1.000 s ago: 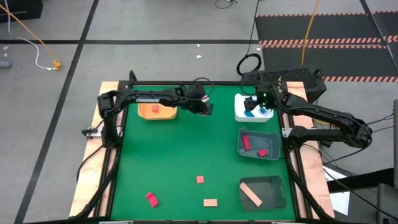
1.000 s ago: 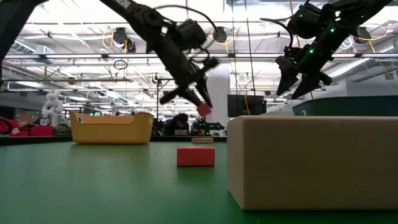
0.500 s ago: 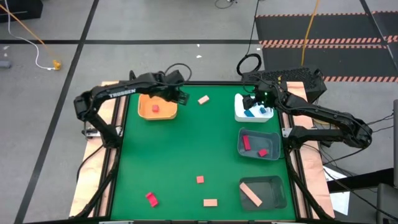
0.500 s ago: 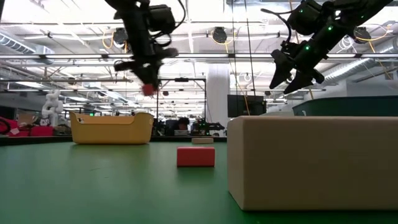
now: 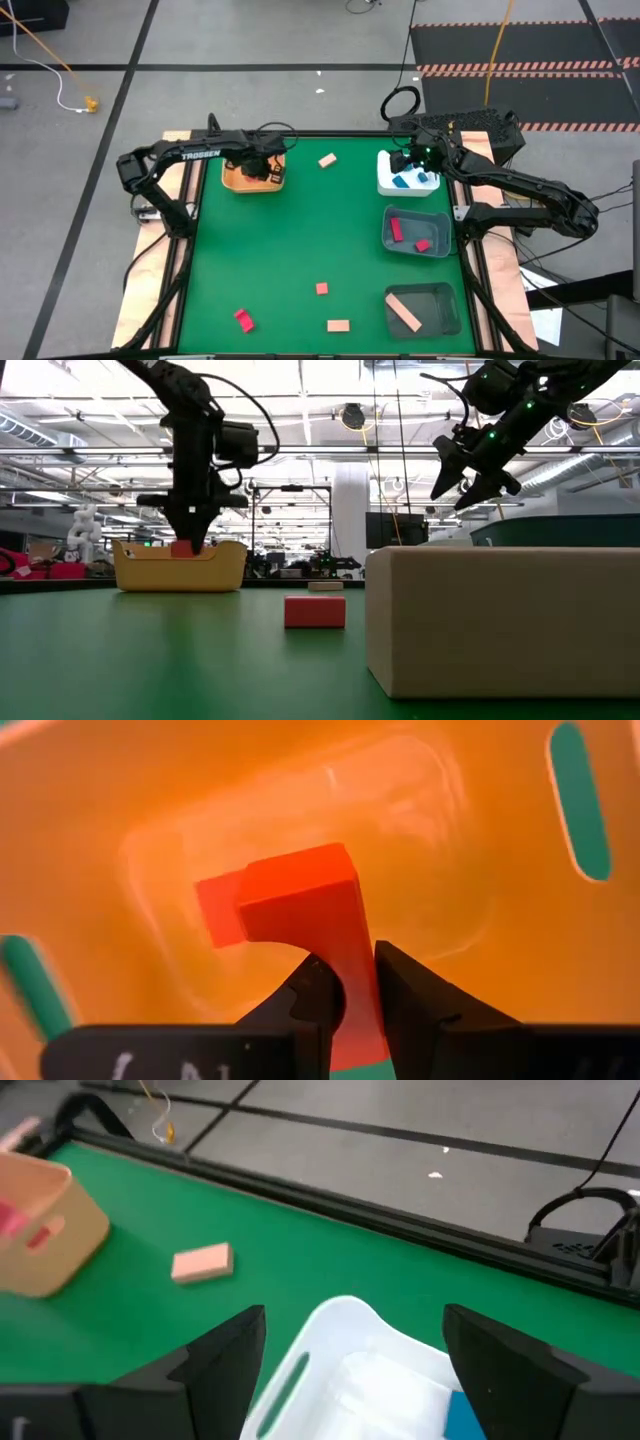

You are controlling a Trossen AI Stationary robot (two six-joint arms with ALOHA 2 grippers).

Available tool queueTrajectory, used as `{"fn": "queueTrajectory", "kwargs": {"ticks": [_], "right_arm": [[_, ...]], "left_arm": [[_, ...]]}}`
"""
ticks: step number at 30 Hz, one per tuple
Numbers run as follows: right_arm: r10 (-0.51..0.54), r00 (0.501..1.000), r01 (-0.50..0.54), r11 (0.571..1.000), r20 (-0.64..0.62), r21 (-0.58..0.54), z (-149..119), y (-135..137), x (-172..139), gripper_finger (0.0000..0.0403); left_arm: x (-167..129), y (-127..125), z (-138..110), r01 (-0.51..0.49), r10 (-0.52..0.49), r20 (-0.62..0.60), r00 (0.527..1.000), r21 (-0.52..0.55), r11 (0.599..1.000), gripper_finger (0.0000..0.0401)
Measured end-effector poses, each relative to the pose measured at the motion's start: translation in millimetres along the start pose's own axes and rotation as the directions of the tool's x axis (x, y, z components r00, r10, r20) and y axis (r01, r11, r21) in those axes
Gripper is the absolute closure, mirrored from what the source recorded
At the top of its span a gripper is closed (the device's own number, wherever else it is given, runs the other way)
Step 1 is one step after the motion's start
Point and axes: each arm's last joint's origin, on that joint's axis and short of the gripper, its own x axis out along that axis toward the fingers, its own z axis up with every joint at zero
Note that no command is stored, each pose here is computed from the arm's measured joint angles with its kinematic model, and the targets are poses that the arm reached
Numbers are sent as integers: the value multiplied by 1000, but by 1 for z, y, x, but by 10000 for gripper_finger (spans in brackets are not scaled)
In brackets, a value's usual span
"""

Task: Sort & place blocks by color
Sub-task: Put the top orange block into the yellow bin, then put the bottom brown block into the black bin

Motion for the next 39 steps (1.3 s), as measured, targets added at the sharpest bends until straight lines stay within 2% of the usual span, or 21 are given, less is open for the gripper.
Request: {"fn": "queueTrajectory", "kwargs": {"ticks": [5,12,20,25,28,33,39], "right_arm": [[17,999,-19,999,36,43,4,2,0,110],[38,996,-42,998,79,52,8,4,0,110],[44,995,-52,995,92,87,9,4,0,110],[97,988,-118,978,124,173,13,7,-1,110],[196,973,-211,970,124,122,16,11,-2,110],[290,953,-294,955,87,30,13,18,-4,110],[422,901,-417,907,99,-65,12,35,-10,110]], "left_arm": [[6,1,-3,5,-5,-6,1000,-21,1000,338],[6,-2,0,33,-33,25,999,11,999,327],[5,-5,3,66,-68,52,996,49,997,230],[5,-8,5,154,-154,23,988,32,988,185],[3,-10,4,168,-168,27,985,19,986,175],[-15,-15,-2,225,-228,94,969,34,974,181],[-54,-22,-10,383,-395,244,885,97,918,207]]}}
